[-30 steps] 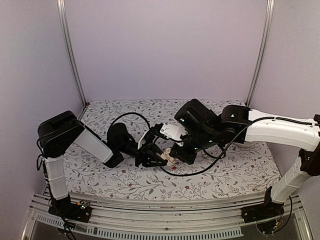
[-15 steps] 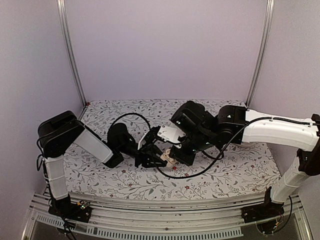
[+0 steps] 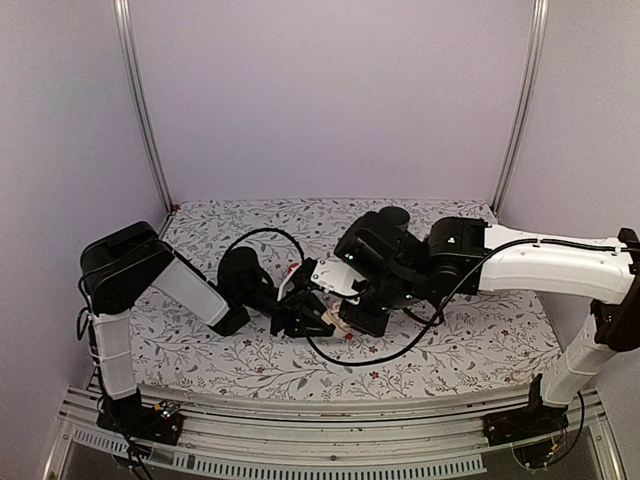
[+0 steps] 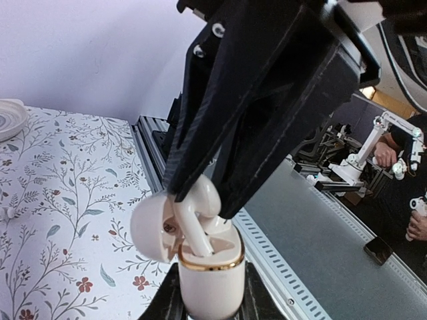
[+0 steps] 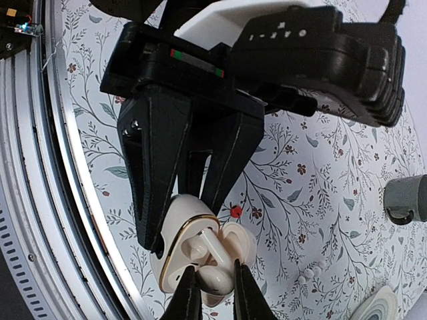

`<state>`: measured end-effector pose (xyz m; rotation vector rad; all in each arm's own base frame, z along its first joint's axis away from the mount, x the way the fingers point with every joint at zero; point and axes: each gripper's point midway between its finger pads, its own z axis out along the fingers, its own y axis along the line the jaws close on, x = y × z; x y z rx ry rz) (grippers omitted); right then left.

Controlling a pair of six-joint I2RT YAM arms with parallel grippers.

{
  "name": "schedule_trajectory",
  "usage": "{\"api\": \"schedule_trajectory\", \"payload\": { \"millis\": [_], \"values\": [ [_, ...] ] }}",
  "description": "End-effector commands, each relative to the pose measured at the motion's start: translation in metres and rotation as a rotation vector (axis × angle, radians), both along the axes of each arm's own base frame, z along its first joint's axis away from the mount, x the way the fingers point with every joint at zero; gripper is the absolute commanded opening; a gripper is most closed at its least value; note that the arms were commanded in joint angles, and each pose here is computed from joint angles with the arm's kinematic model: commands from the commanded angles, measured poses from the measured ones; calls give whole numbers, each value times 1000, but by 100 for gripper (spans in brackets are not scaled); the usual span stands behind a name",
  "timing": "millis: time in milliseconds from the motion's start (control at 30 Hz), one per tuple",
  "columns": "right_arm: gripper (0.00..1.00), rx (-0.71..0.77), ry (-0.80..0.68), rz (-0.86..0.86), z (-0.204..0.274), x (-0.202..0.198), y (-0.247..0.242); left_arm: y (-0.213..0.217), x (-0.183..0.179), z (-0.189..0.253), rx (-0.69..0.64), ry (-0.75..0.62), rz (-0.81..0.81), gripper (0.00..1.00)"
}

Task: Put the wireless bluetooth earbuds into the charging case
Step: Insert the left earbud into the left side groove of the charging case.

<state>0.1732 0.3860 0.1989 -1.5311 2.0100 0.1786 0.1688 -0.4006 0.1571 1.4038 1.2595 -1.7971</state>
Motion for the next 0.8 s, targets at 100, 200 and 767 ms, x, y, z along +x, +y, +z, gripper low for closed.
{"api": "schedule_trajectory", "payload": {
  "millis": [100, 200, 767],
  "values": [
    [12, 15, -19, 64, -8, -13, 23, -13, -6, 24, -81, -66, -18, 0],
    [12, 20, -31, 58, -7, -11, 23, -13, -7, 24, -76, -61, -20, 0],
    [18, 1, -94, 70, -11, -8, 32, -23, -6, 23, -77, -57, -31, 0]
  ]
}}
